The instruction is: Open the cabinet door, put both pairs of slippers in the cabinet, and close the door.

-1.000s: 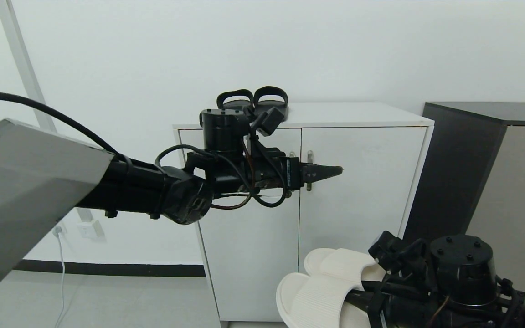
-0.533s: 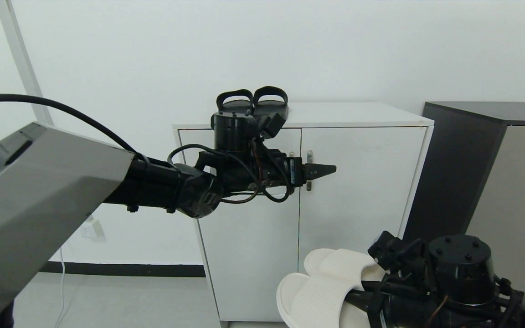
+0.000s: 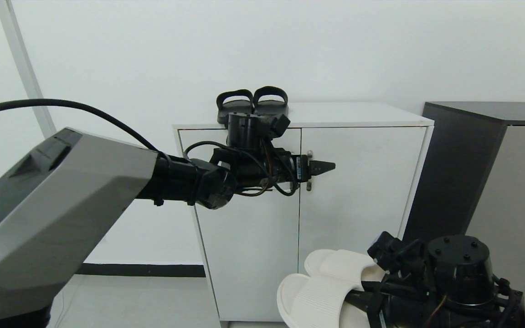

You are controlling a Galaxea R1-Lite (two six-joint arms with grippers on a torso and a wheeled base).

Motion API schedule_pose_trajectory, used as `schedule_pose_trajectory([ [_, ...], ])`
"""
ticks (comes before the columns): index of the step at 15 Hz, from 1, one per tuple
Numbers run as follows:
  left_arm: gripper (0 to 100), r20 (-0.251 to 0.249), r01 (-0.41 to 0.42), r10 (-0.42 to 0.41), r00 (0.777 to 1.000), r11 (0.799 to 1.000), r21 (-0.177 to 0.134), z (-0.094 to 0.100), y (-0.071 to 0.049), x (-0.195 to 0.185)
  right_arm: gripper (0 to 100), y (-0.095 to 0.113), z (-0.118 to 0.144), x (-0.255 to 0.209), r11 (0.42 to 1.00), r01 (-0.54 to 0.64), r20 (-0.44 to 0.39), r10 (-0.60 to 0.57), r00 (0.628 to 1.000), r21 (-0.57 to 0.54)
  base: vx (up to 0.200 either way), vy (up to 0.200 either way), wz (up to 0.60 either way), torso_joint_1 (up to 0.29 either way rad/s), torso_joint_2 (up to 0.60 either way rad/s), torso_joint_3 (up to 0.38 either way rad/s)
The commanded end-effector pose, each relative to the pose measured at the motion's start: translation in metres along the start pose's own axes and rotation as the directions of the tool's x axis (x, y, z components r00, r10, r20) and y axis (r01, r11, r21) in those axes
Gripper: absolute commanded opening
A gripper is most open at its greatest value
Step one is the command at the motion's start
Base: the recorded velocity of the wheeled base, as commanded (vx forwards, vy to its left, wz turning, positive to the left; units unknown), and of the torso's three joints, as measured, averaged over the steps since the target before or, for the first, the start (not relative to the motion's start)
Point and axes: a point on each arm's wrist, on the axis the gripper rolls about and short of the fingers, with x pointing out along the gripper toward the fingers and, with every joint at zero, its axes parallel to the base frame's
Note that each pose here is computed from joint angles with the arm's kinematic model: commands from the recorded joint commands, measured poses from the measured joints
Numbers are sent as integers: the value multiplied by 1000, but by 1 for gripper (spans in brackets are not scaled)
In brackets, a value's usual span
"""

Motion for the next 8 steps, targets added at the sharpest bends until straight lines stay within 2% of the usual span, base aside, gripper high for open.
schedule_pose_trajectory([
  [1, 100, -5, 0, 0, 1000, 1000, -1, -3, 5, 12, 0, 0, 0, 1, 1000, -1, -2, 1, 1000, 0, 0, 0, 0, 0, 0, 0],
  [8, 100, -20, 18, -18, 1000, 1000, -1, -8, 5, 32, 0, 0, 0, 1, 1000, -2, -2, 2, 1000, 0, 0, 0, 0, 0, 0, 0],
])
